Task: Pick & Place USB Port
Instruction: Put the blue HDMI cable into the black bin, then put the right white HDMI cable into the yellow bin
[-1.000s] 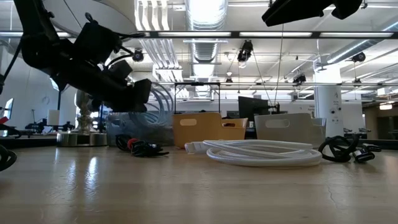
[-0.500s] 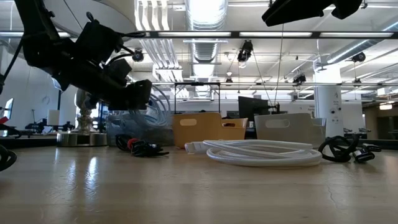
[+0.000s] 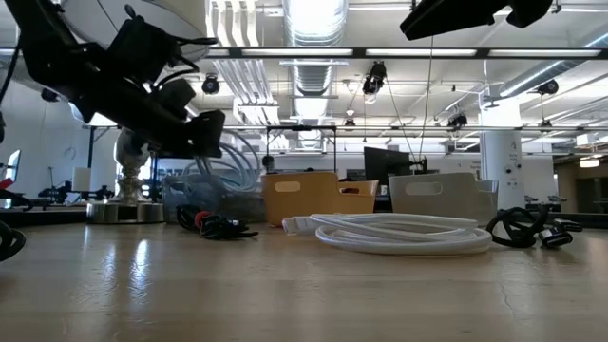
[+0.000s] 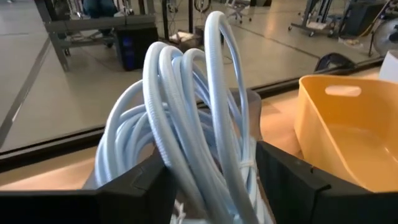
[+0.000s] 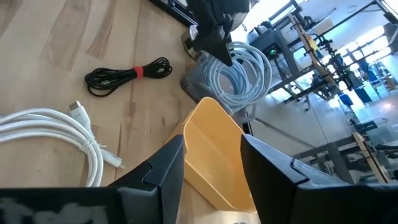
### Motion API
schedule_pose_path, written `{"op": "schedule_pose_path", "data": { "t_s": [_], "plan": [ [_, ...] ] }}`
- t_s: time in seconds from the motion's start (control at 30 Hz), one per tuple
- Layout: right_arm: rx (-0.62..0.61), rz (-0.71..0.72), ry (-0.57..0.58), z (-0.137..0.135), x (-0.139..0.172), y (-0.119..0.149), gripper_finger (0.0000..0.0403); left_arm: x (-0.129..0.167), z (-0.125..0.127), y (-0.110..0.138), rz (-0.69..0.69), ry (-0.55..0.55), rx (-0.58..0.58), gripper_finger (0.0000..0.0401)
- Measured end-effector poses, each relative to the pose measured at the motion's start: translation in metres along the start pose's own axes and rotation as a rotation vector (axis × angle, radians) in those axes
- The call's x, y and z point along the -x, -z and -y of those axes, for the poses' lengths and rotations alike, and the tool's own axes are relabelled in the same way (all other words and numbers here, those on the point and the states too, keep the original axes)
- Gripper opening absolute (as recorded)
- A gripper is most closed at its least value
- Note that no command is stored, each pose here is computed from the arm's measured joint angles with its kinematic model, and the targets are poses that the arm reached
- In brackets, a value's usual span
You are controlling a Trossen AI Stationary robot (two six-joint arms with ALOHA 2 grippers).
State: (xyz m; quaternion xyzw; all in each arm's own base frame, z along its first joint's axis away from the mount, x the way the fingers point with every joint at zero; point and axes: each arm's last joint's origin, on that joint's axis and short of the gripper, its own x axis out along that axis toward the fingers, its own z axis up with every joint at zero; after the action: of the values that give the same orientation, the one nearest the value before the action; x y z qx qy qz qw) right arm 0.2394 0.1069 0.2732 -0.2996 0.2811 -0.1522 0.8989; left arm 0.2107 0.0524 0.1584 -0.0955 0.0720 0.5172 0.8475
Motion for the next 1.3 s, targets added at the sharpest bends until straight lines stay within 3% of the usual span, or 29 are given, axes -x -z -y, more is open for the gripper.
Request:
{"op": "schedule_pose_path", "data": {
  "t_s": [0.2,0.5,0.77,0.9,1.17,1.3],
  "plan": [
    [-0.015,0.0,0.0,0.0,0.0,0.0,0.0149,0.016,-0.01,-0.004,-0.076,0.008,0.009,0.0209],
    [-0.112,0.0,0.0,0.0,0.0,0.0,0.0143,0.037,-0.019,-0.02,-0.117,0.144,0.055,0.02],
    [-0.225,0.005,-0.161,-0.006,-0.001,0.0,0.0167,0.06,-0.004,-0.02,-0.094,0.28,-0.04,0.0183],
    [-0.293,-0.024,-0.175,-0.013,-0.006,0.002,0.0176,0.074,0.004,-0.018,-0.073,0.33,-0.053,0.0174],
    [-0.237,-0.134,-0.184,-0.043,-0.034,0.012,0.018,0.101,0.021,-0.015,-0.049,0.498,-0.048,0.0161],
    [-0.385,-0.231,-0.247,-0.052,-0.053,0.019,0.0182,0.108,0.025,-0.008,-0.063,0.537,-0.075,0.0157]
  ]
}}
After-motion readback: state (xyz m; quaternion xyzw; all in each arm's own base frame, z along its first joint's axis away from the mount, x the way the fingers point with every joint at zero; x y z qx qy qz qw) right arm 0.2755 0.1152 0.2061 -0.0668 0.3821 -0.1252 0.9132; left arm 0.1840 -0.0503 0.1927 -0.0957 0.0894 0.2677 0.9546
